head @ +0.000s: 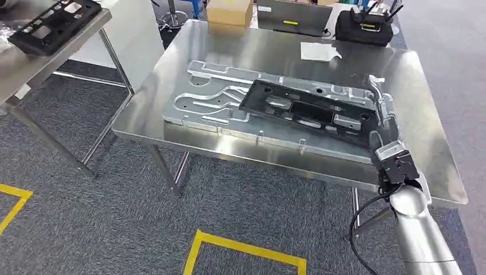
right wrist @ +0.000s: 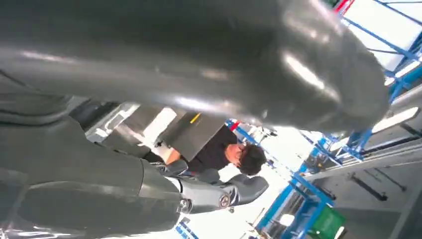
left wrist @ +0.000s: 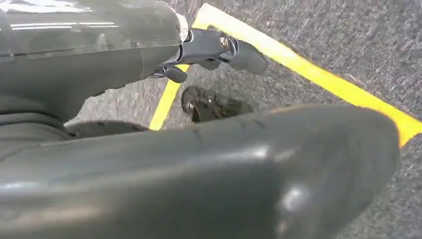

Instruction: Take the parts from the cabinet and place them on the table.

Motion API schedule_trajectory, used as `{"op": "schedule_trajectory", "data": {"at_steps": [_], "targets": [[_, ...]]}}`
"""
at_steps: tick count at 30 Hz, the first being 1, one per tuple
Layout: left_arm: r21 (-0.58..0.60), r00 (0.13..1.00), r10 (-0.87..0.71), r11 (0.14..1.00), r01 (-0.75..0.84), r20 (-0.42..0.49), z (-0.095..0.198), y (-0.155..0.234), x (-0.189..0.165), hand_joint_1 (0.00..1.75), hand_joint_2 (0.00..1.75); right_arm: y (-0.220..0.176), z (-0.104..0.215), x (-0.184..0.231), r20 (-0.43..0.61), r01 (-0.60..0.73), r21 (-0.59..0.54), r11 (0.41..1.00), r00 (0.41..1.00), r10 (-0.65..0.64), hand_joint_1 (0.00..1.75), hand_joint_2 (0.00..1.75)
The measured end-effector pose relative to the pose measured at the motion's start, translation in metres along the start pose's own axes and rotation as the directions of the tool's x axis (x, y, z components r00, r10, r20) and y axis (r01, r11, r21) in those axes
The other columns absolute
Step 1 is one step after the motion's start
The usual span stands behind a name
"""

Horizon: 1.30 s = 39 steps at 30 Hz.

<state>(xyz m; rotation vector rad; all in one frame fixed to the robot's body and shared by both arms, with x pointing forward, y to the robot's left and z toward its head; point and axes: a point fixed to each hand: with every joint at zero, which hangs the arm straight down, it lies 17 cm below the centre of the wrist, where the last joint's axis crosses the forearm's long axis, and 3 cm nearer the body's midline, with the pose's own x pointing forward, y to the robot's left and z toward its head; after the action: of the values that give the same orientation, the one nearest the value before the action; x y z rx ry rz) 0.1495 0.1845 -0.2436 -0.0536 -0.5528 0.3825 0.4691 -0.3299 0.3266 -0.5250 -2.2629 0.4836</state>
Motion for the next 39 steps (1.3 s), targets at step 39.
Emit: {"op": "schedule_trajectory", "data": {"at_steps": [39], "targets": [[0.022, 0.996, -0.082, 0.996, 0.083, -0.042, -0.001, 0.012, -0.009, 0.0, 0.0, 0.12, 0.159, -0.058, -0.369, 0.204, 0.113, 0.972, 0.917, -0.15, 0.0, 0.0]]}}
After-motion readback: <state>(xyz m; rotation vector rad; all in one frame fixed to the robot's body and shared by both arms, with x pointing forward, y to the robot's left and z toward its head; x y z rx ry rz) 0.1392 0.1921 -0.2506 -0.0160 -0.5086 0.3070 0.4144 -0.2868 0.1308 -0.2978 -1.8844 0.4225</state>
